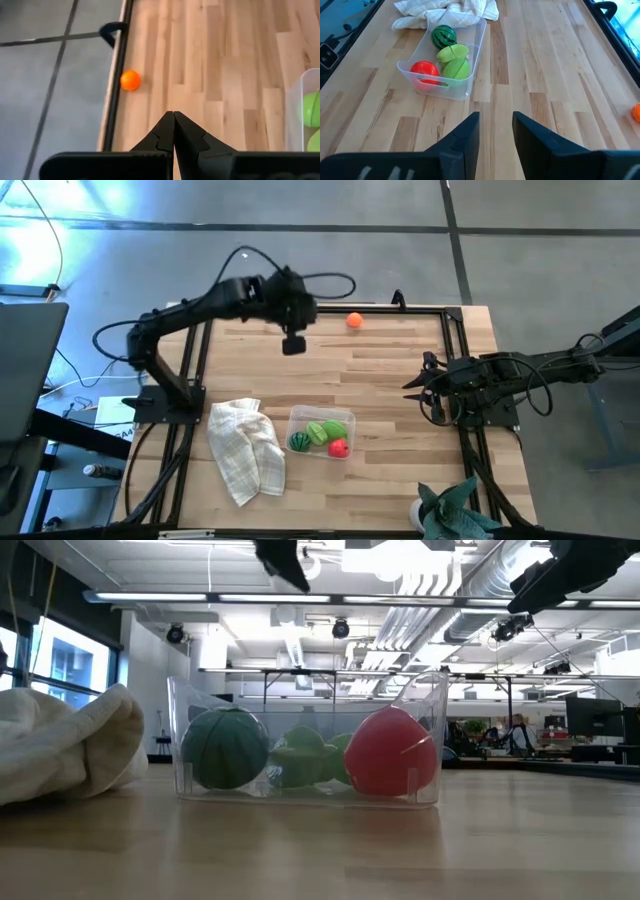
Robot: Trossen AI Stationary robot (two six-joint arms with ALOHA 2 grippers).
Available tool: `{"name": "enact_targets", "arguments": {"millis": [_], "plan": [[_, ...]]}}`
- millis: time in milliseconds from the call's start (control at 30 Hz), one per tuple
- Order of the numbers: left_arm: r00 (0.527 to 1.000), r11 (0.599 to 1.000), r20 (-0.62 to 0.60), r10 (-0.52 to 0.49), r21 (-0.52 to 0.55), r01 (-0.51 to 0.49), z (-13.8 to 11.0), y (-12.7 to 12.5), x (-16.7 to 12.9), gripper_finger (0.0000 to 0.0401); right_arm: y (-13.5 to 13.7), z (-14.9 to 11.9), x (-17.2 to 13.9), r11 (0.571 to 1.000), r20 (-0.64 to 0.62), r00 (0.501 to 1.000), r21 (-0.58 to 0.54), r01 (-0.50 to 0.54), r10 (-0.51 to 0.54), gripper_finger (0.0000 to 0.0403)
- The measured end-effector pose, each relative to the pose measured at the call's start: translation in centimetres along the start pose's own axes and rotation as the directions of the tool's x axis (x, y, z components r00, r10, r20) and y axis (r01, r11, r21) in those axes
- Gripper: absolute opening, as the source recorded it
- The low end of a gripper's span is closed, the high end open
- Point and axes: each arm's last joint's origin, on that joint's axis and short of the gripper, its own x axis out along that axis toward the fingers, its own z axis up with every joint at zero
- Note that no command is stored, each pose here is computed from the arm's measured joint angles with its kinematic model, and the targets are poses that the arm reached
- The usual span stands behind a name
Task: Pick and placing Produce into tupperware
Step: Put the orange tangerine into the transparent bin
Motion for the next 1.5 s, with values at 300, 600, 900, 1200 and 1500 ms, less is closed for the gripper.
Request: {"name": "enact_targets", "arguments": {"millis": [300,600,900,1200,1500], "plan": [[0.974,0.999,0.228,0.021,-0.039,-0.012,-6.6,-2.6,-0.4,0.0,0.0,0.0,0.0,1.0,0.0,1.0,0.0,0.0,0.0,0.0106],[0.928,0.996,0.365,0.075,-0.08,-0.049,-13.3,-5.0,-2.0,0.0,0.0,0.0,0.0,1.0,0.0,1.0,-0.001,-0.001,0.001,0.0106],[0.925,0.995,0.371,0.086,-0.079,-0.061,-15.6,-5.8,-2.3,0.0,0.0,0.0,0.0,1.0,0.0,1.0,0.0,0.0,0.0,0.0106],[0.924,0.995,0.373,0.085,-0.077,-0.061,-15.5,-5.8,-2.2,0.0001,0.0,0.0,0.0,1.0,-0.001,1.0,0.0,0.0,0.0,0.0106],[0.924,0.995,0.372,0.085,-0.077,-0.06,-15.6,-5.8,-2.2,0.0003,0.0,0.0,0.0,1.0,0.0,1.0,-0.001,-0.001,0.001,0.0106]]}}
